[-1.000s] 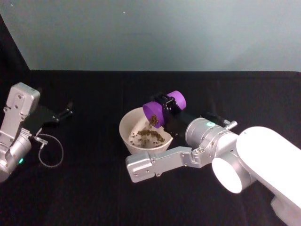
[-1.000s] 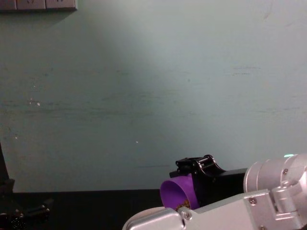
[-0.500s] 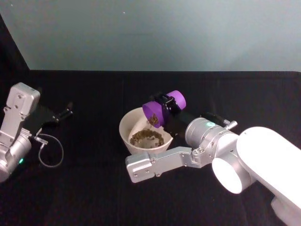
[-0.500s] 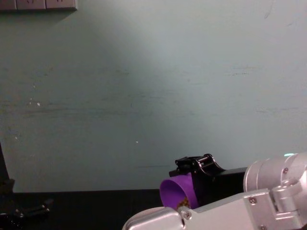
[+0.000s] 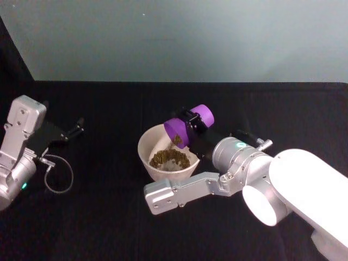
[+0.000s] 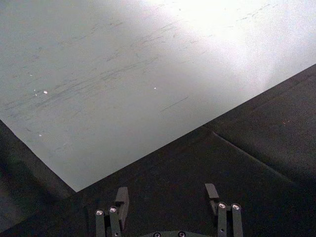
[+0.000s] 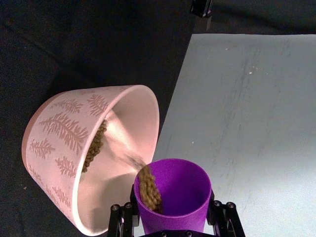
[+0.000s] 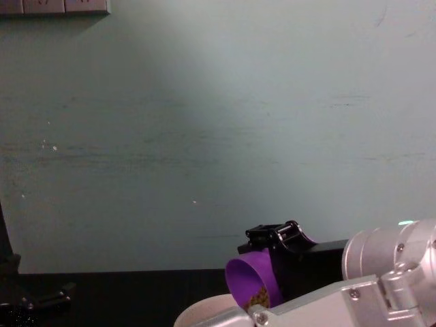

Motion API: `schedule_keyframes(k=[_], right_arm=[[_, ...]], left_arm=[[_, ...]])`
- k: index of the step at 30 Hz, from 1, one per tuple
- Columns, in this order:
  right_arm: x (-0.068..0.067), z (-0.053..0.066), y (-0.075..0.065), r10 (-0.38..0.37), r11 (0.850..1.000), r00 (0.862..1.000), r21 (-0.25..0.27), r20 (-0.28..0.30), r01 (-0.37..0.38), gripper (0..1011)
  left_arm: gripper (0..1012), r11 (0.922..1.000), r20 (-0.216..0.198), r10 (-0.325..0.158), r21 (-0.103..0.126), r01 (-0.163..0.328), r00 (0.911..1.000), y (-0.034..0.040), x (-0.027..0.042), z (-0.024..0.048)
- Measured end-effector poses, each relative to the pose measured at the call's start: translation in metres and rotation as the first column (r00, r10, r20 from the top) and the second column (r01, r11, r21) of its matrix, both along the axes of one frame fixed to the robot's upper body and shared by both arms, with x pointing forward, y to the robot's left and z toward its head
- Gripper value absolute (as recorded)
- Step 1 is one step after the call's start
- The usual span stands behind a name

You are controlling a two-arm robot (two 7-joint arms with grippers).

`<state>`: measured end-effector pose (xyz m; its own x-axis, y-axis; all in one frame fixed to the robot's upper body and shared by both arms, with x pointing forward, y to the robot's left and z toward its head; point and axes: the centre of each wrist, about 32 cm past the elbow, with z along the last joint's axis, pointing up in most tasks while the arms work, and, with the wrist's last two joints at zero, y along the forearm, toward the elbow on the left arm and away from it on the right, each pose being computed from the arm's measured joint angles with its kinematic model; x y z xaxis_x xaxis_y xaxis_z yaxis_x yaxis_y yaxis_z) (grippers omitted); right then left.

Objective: Pick up the cup and pour the mung beans from the cup into the bowl.

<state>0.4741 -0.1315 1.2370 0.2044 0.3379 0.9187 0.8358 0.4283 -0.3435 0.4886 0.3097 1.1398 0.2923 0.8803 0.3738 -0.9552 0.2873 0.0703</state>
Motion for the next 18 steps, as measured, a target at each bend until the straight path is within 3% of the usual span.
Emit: schedule_keyframes(k=[18], right_arm=[[-0.0019,-0.0023,0.0016,0.000,1.000,1.000,-0.031,0.018,0.000,735]], left_arm=[[1000,1.0000,0.000,0.000,0.000,0.000,1.0000,0.0000,0.0000,0.0000]])
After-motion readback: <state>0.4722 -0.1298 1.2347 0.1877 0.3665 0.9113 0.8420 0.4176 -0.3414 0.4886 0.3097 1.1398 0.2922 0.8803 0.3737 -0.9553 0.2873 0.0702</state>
